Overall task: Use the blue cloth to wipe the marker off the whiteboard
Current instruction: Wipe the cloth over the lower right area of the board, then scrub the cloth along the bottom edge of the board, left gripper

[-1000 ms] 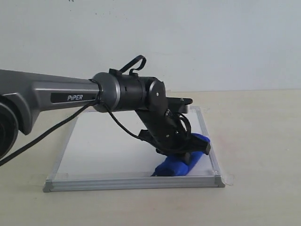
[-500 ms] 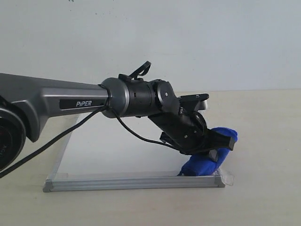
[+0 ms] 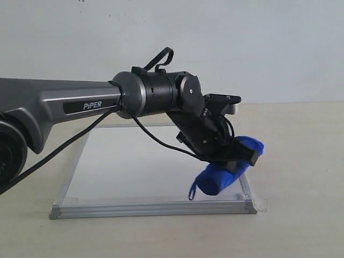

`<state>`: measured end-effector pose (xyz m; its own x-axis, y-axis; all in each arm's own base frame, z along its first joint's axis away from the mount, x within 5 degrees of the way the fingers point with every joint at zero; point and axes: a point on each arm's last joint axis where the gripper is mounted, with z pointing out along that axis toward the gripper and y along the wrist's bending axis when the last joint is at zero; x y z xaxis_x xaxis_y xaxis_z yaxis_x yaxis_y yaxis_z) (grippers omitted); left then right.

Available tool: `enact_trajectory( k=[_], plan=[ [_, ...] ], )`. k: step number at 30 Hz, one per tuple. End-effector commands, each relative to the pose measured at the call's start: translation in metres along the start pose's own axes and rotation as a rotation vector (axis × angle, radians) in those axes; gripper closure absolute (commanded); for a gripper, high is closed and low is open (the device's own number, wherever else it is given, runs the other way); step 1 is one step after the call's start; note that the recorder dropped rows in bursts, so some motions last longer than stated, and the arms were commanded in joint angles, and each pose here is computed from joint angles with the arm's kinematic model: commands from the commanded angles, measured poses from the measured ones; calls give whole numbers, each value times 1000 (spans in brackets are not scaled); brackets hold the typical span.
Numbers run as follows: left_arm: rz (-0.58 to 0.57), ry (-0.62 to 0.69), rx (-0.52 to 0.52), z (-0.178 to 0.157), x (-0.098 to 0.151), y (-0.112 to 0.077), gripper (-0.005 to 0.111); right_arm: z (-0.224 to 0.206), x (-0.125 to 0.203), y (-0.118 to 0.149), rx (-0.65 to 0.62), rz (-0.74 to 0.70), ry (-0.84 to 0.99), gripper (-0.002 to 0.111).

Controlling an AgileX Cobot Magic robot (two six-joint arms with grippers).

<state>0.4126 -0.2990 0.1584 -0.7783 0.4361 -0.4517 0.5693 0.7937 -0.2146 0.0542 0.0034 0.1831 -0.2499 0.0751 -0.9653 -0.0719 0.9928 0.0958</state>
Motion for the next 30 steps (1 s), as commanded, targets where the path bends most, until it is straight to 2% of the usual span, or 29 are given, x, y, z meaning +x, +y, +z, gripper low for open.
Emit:
enact_trajectory(
  k=[1, 3, 5, 9, 13, 19, 25, 30],
  plan=[
    [75, 53, -189, -11, -1, 16, 103, 0, -1, 0, -1, -3, -12, 107],
    [82, 73, -279, -15, -2, 23, 103, 0, -1, 0, -1, -3, -12, 107],
    [99, 80, -322, -17, -2, 26, 103, 0, -1, 0, -1, -3, -12, 107],
    [104, 77, -319, -16, -2, 23, 103, 0, -1, 0, -1, -3, -12, 107],
    [122, 81, -300, -13, -1, 9, 103, 0, -1, 0, -1, -3, -12, 107],
    [306, 209, -276, -3, 13, -14, 103, 0, -1, 0, -1, -3, -12, 107],
    [541, 323, -251, -2, 20, -10, 103, 0, -1, 0, -1, -3, -12, 107],
    [614, 335, -196, 0, 22, -13, 103, 0, -1, 0, -1, -3, -12, 107]
  ],
)
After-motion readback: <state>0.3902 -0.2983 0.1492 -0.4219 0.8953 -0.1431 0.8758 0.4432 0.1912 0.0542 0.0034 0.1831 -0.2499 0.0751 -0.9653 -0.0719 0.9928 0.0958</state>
